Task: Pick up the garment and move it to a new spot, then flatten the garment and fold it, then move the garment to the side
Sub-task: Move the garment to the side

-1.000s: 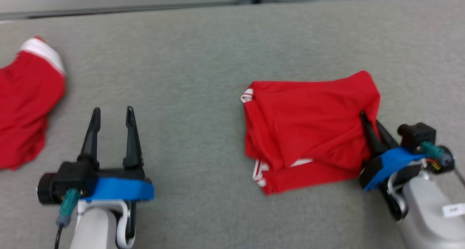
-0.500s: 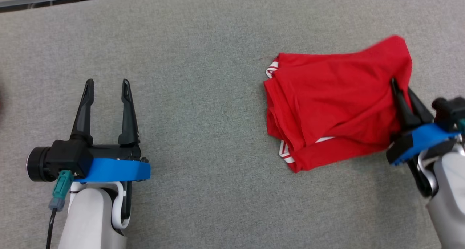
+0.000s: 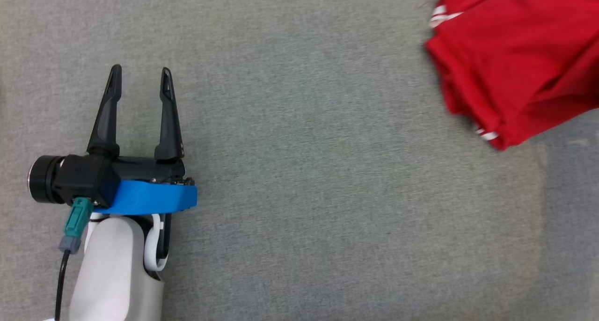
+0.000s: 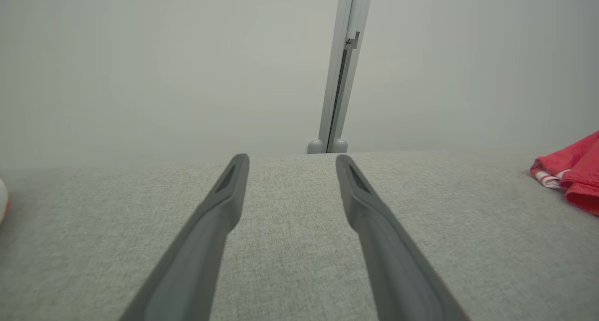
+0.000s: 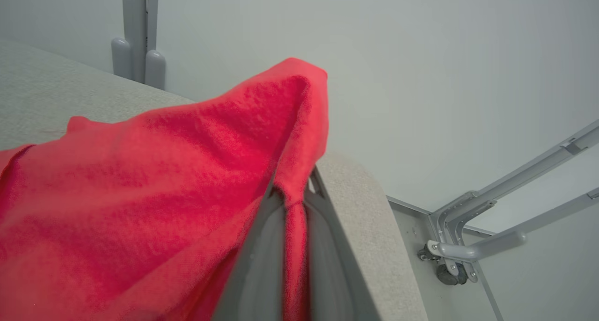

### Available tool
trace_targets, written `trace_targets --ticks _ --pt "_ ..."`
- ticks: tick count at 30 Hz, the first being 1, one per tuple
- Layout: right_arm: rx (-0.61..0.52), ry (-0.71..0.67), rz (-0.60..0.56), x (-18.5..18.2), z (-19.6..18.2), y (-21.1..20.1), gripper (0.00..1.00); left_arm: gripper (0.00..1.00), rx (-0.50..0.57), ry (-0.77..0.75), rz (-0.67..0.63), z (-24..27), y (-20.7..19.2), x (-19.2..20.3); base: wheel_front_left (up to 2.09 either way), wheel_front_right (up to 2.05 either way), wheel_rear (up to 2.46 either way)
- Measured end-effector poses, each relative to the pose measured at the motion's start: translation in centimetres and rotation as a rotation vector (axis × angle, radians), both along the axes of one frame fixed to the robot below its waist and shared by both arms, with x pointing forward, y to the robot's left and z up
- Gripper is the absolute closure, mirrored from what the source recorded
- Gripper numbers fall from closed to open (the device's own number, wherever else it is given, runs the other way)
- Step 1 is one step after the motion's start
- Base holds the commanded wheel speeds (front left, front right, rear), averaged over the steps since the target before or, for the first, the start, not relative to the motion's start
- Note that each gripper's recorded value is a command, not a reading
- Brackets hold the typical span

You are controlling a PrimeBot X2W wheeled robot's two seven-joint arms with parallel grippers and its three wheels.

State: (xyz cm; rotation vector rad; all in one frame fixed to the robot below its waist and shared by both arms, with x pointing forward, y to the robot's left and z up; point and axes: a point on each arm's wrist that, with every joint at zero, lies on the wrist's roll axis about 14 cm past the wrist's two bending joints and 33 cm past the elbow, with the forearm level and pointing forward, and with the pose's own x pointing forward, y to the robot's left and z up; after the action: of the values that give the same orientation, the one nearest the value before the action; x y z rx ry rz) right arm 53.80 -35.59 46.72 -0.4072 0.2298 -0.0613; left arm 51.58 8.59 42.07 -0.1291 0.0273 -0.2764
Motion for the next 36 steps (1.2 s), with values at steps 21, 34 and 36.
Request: trace_targets --ticks 21,34,36 --pt "-0.065 0.075 -0.159 2.4 -0.9 -5.5 0.0 0.0 0.011 0.014 0.073 -0.4 2.6 0.0 0.0 0.0 0.0" --pt "0.036 -0.188 0.087 3.0 6.3 5.1 0.0 0.0 0.02 -0.005 0.194 3.2 6.7 -4.6 0.0 0.0 0.0" --pt "0.082 -0.223 0.136 2.7 7.2 7.7 0.0 0.0 0.017 -0.009 0.214 3.7 7.4 -5.5 0.0 0.0 0.0"
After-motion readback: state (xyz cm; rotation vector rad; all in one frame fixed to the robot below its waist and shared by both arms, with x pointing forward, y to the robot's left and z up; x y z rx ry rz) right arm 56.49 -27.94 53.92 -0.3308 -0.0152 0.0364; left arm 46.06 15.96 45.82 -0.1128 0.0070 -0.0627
